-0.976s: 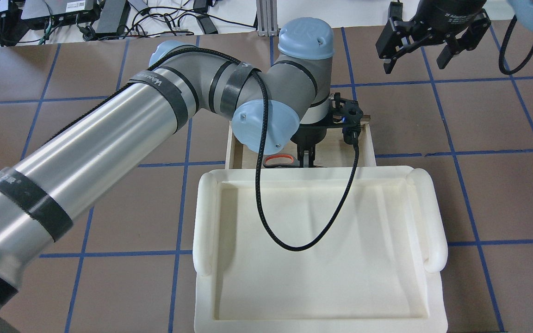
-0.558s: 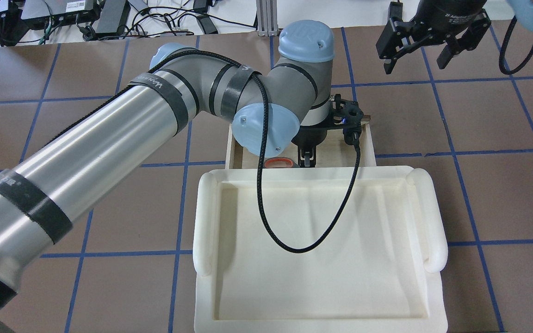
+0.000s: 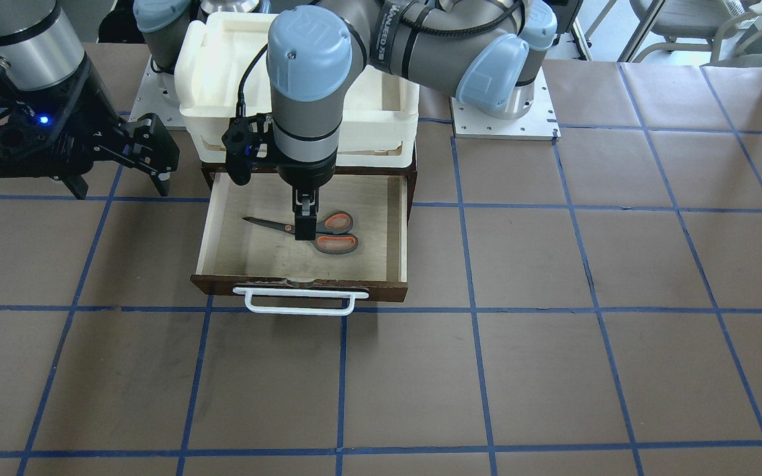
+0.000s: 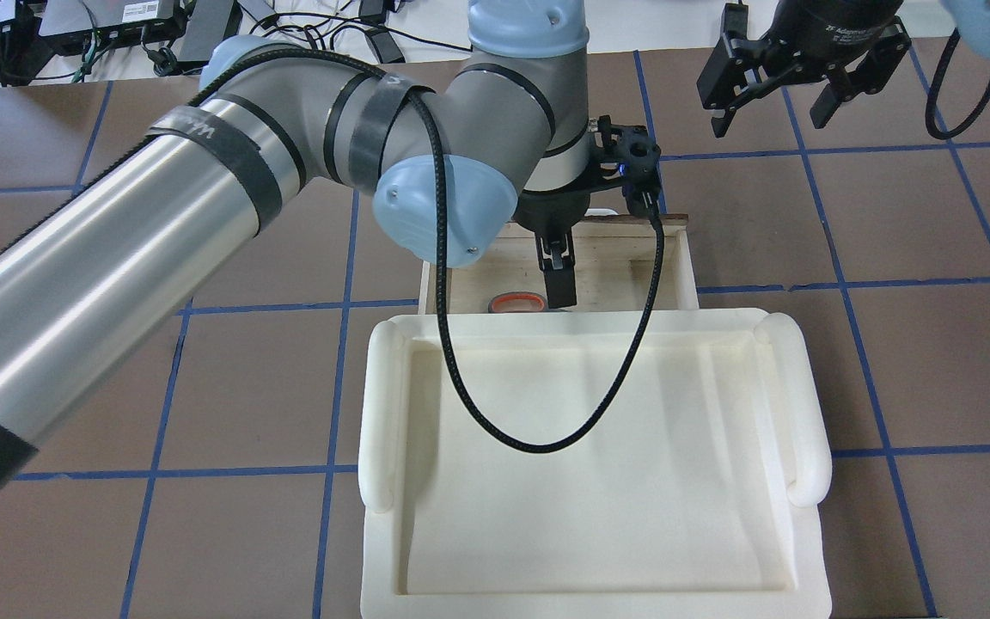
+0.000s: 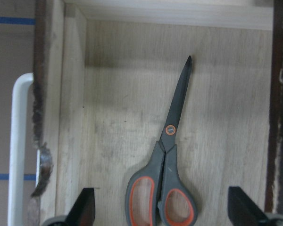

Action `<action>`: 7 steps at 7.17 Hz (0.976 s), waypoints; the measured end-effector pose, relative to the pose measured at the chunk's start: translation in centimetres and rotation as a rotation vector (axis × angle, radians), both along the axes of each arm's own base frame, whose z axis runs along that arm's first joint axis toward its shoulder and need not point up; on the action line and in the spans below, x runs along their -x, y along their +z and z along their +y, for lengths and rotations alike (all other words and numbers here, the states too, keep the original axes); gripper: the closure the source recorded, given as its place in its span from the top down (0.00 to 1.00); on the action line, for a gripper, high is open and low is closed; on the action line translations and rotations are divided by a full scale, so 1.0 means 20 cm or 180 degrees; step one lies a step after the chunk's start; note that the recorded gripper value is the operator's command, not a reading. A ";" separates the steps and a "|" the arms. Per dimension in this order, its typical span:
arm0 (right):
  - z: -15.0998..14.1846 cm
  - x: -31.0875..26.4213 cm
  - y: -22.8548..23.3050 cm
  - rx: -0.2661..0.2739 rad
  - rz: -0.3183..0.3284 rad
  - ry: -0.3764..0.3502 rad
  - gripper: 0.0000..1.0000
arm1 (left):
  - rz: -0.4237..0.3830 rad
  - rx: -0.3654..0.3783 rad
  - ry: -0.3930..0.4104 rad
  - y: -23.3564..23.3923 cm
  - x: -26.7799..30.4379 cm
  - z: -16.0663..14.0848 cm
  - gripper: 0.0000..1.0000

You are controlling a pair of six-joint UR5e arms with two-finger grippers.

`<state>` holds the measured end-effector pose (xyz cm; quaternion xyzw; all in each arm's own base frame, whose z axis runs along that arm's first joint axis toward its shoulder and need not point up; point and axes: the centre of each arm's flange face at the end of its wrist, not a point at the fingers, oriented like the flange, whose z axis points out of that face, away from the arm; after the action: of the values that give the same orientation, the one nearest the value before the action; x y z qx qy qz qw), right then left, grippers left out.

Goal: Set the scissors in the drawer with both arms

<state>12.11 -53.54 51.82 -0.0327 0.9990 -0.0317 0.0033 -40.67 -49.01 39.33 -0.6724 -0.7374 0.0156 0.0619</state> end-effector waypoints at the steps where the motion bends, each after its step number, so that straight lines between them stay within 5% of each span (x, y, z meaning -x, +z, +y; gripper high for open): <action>1: 0.01 -0.01 0.01 0.0006 0.0009 0.0006 1.00 | 0.0008 -0.0009 0.0180 0.13 -0.09 0.02 1.00; 3: 0.02 -0.03 0.02 0.0019 0.0004 -0.0046 1.00 | -0.0033 -0.0057 0.0773 0.43 -0.27 0.11 1.00; 7: 0.05 -0.13 0.01 0.0000 0.0092 -0.0172 1.00 | 0.0148 0.0046 0.3033 0.81 -0.72 0.11 1.00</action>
<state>14.76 -52.62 51.97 -0.0062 0.9994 -0.0312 -0.0119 -26.30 -46.72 55.54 -0.2593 -0.9619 0.0623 0.0597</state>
